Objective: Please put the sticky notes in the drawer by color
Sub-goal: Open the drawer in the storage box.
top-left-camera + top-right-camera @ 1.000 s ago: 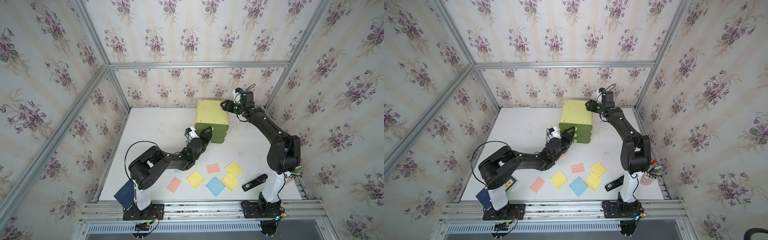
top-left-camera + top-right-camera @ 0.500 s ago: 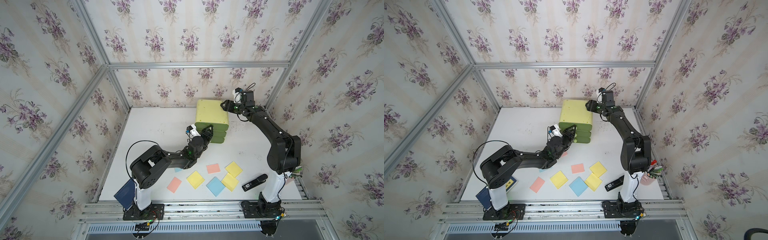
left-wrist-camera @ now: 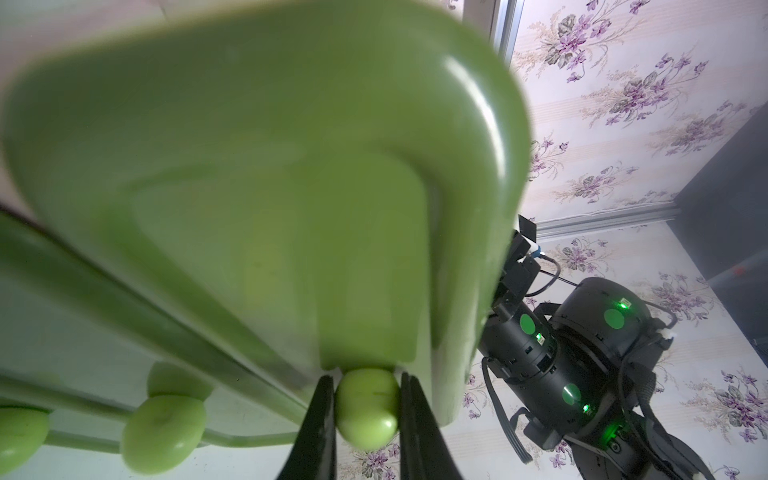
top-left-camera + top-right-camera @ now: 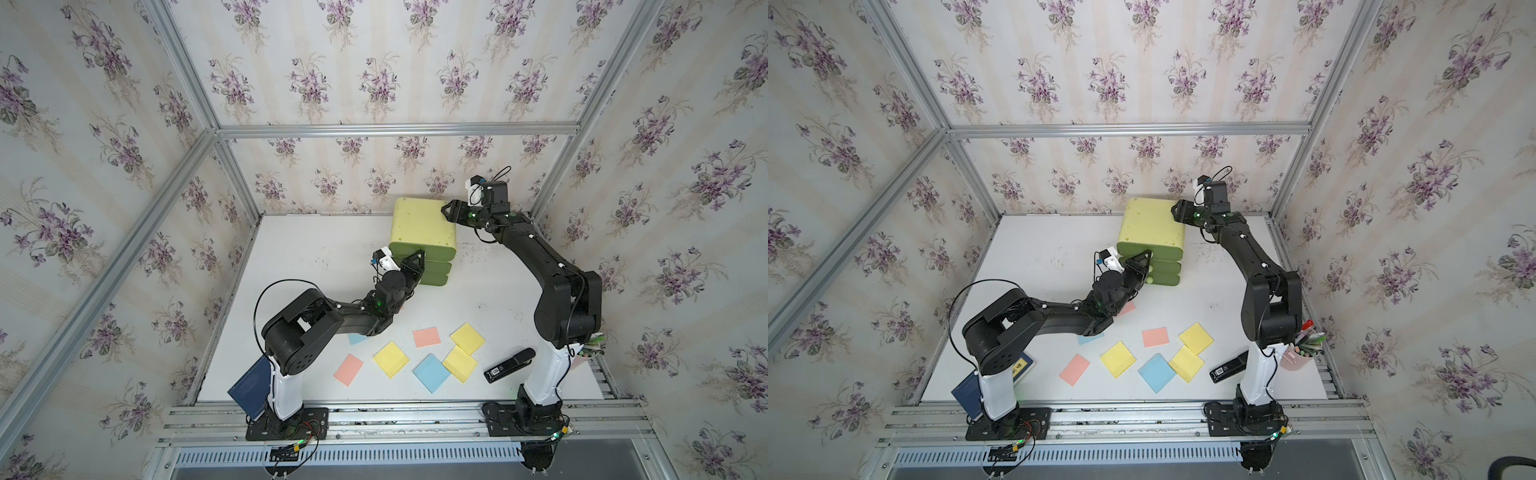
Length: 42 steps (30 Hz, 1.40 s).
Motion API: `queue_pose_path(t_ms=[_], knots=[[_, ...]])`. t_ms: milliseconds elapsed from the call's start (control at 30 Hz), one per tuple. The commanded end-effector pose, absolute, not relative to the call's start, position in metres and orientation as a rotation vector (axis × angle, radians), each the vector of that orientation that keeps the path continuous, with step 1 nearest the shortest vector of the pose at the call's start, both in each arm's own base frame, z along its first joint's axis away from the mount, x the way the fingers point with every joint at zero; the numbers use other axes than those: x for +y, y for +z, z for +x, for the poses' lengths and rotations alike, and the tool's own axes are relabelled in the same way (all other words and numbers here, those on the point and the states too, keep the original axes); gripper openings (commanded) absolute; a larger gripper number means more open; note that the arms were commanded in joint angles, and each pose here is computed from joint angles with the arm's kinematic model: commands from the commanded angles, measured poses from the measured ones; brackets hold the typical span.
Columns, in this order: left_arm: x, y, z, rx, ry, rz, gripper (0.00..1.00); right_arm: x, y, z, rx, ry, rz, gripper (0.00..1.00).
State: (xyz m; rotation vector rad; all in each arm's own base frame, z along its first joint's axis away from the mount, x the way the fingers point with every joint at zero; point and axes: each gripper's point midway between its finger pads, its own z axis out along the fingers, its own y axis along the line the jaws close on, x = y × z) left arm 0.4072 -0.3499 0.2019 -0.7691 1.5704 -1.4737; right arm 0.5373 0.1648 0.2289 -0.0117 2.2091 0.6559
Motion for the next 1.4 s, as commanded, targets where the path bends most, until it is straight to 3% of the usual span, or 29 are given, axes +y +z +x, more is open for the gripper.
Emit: queue_pose_path(t_ms=[0, 133, 700, 1133, 1167, 1300, 1367], knots=[[-0.354, 0.2, 0.406, 1.587, -1.484, -0.747, 0.18, 0.165, 0.208, 0.526, 2.298, 0.648, -0.016, 0.7], [-0.354, 0.2, 0.4, 1.594, -1.505, -0.734, 0.08, 0.164, 0.204, 0.527, 2.311, 0.641, -0.009, 0.7], [-0.359, 0.207, 0.326, 1.696, -1.591, -0.648, 0.08, 0.16, 0.196, 0.54, 2.339, 0.62, 0.024, 0.7], [-0.357, 0.194, 0.295, 1.74, -1.603, -0.622, 0.1, 0.158, 0.203, 0.536, 2.338, 0.617, 0.04, 0.7], [-0.357, 0.194, 0.294, 1.747, -1.596, -0.619, 0.12, 0.158, 0.205, 0.536, 2.336, 0.615, 0.04, 0.7], [-0.353, 0.187, 0.294, 1.777, -1.553, -0.631, 0.47, 0.157, 0.208, 0.533, 2.337, 0.613, 0.041, 0.71], [-0.352, 0.187, 0.294, 1.774, -1.55, -0.63, 0.56, 0.158, 0.21, 0.532, 2.335, 0.62, 0.042, 0.72]])
